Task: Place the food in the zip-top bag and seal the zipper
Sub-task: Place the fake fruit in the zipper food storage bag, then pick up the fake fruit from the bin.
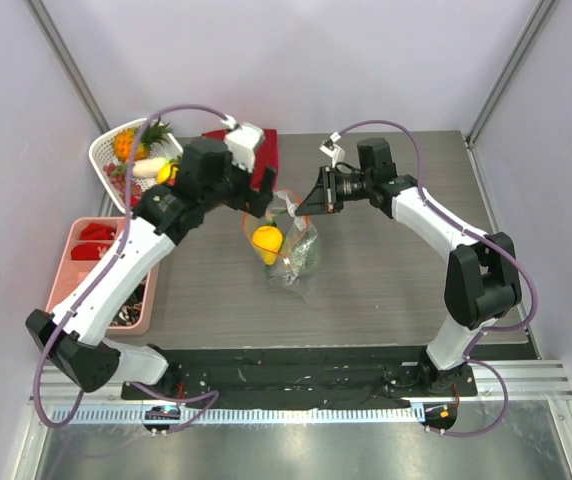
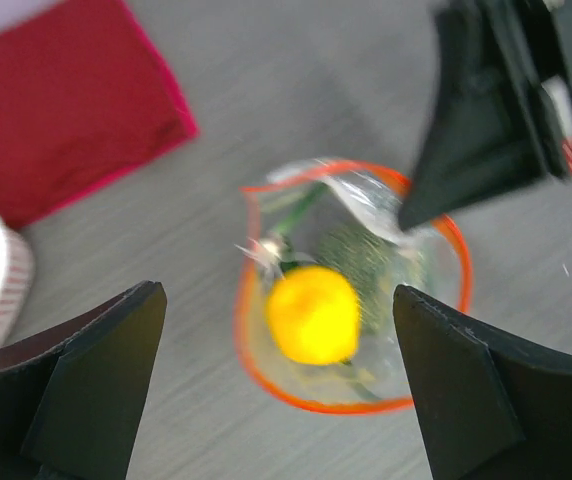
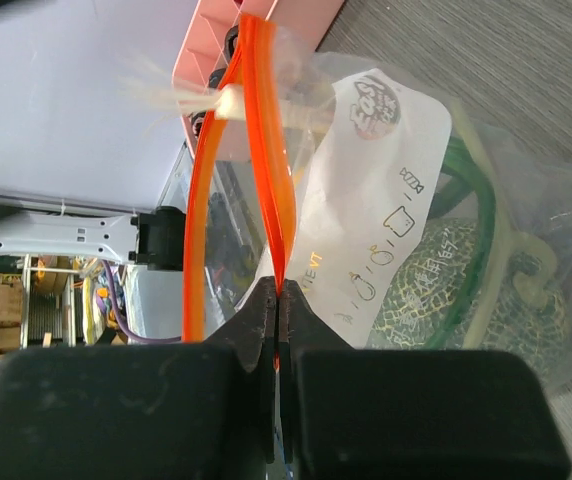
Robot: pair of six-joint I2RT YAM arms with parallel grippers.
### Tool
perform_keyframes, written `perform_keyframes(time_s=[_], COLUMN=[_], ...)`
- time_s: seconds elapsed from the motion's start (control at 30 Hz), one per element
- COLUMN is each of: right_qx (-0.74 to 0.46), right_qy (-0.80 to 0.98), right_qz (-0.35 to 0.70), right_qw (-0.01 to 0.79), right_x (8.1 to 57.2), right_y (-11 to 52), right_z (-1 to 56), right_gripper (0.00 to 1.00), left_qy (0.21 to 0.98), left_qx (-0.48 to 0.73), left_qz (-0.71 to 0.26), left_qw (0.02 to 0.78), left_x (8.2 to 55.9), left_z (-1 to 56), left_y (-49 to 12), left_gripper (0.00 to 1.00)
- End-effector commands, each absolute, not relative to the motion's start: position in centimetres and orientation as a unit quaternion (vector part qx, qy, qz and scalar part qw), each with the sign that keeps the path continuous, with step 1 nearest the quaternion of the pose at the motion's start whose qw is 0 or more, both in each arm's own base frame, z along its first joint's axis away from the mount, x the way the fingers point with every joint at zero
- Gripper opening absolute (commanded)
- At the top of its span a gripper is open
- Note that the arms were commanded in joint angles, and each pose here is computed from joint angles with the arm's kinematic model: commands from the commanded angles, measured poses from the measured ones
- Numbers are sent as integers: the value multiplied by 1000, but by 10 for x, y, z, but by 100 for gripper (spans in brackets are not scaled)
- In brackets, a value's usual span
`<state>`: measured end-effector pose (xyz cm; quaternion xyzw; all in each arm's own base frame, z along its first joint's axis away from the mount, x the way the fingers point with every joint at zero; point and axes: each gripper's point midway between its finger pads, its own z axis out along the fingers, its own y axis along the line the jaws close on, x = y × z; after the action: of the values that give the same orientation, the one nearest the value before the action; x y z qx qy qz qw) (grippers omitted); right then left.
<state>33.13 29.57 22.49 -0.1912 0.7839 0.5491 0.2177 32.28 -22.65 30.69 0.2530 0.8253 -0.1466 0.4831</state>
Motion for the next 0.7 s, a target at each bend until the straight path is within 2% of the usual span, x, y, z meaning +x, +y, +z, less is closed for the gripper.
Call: perform_keyframes(time_s=[0.0, 0.17, 0.37, 0.47, 0.67], right_qx=[-220, -220, -223, -223, -219], right_qy=[759, 758, 757, 758, 761], right_qz=[558, 558, 558, 556, 557], right_qw=[254, 254, 257, 257, 251], right_x=[334, 335, 334, 334, 335], right_y=[296, 297, 297, 296, 296], right_z=[258, 258, 261, 259, 254], right_gripper=[1, 1, 1, 1, 1], left_qy=[814, 840, 875, 889, 907], left_qx=[175, 55, -68, -115, -144], left_qz=[-107, -68, -33, -33, -35], left_qw=[544, 536, 479, 441, 395], left_x=[366, 431, 495, 511, 534], left_z=[354, 335, 269, 231, 162], left_y=[-171, -88, 11, 34, 41], left_gripper=[100, 100, 97, 96, 94])
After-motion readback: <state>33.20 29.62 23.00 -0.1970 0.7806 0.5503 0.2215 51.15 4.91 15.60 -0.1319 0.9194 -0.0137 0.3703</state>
